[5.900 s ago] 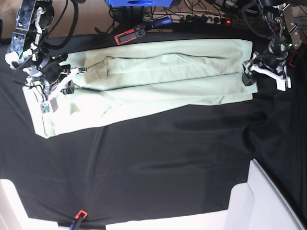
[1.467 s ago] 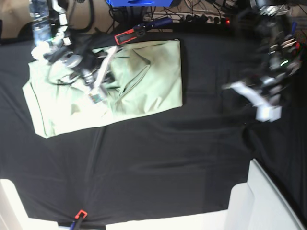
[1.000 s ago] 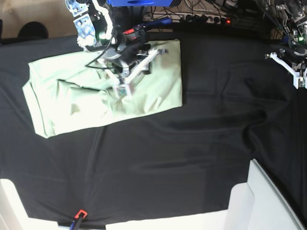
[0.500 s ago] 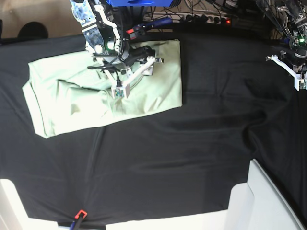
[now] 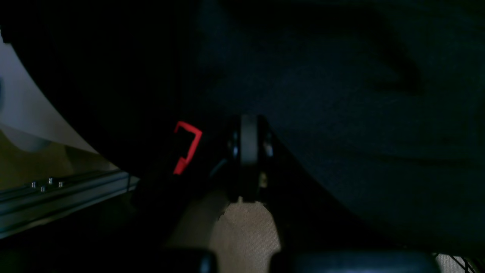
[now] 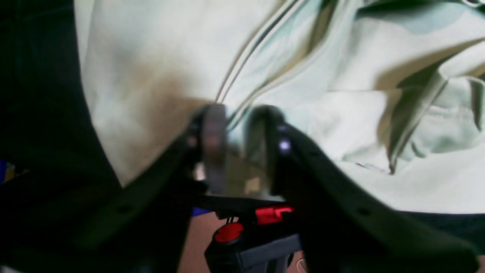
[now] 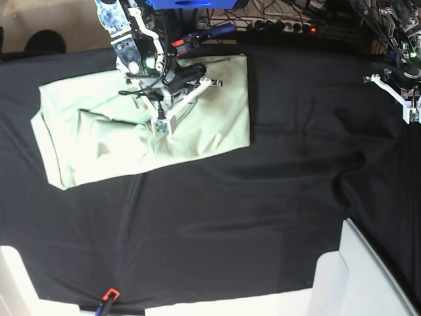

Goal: Fold the T-shirt properly

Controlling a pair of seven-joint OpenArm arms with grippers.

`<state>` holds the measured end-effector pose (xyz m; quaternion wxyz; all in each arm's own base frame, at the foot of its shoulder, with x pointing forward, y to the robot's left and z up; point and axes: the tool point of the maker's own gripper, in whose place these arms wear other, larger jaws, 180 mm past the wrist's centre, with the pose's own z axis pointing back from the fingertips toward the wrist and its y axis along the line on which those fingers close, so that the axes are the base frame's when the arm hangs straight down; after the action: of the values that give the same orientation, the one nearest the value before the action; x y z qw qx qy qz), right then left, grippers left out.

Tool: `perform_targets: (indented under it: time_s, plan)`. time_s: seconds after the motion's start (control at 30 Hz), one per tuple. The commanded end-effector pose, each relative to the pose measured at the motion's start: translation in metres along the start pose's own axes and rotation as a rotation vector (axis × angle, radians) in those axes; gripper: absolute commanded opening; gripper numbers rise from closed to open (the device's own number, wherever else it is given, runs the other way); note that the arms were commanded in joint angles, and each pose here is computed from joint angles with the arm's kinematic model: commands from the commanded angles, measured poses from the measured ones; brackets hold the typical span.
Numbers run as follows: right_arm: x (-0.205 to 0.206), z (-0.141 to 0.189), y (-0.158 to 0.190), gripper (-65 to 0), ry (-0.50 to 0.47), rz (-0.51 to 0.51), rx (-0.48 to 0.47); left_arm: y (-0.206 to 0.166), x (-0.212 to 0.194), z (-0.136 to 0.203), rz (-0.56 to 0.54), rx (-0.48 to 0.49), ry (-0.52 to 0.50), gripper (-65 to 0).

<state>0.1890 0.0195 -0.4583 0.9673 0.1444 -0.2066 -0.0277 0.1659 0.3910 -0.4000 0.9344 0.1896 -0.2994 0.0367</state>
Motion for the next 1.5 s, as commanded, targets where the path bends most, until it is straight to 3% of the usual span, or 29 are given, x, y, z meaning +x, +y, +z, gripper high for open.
perform_targets:
  time_s: [0.0,0.23,0.73,0.97,1.17,1.23,1.4,1.47]
  plan:
    - [0.003,0.002,0.005,-55.7,-0.017,-0.011,0.015,0.008,0.011,0.003,-0.01,0.018,-0.034,-65.0]
    - [0.006,0.004,-0.021,-65.0,-0.027,-0.074,-0.037,0.008,0.01,0.003,-0.01,0.018,-0.031,-65.0]
    - [0.0,0.008,-0.06,-65.0,0.007,-0.118,-0.115,0.008,0.012,0.002,-0.008,0.018,-0.037,-65.0]
    - [0.014,0.017,-0.084,-64.9,-0.034,-0.177,-0.161,0.008,0.013,0.002,-0.006,0.017,-0.038,-65.0]
    - [0.051,0.054,-0.069,-64.6,-0.136,-0.166,-0.11,-0.005,0.008,0.001,0.022,-0.003,-0.033,-64.5]
    - [0.061,0.066,-0.063,-61.4,-0.158,-0.16,-0.092,-0.021,0.01,-0.002,0.021,-0.036,-0.037,-61.8]
    - [0.056,0.064,-0.072,-37.9,-0.101,-0.201,-0.103,-0.059,0.013,-0.006,-0.039,-0.127,-0.033,-50.4]
    - [0.05,0.064,-0.074,-35.8,-0.089,-0.216,-0.11,-0.065,0.014,-0.007,-0.048,-0.141,-0.034,-49.4]
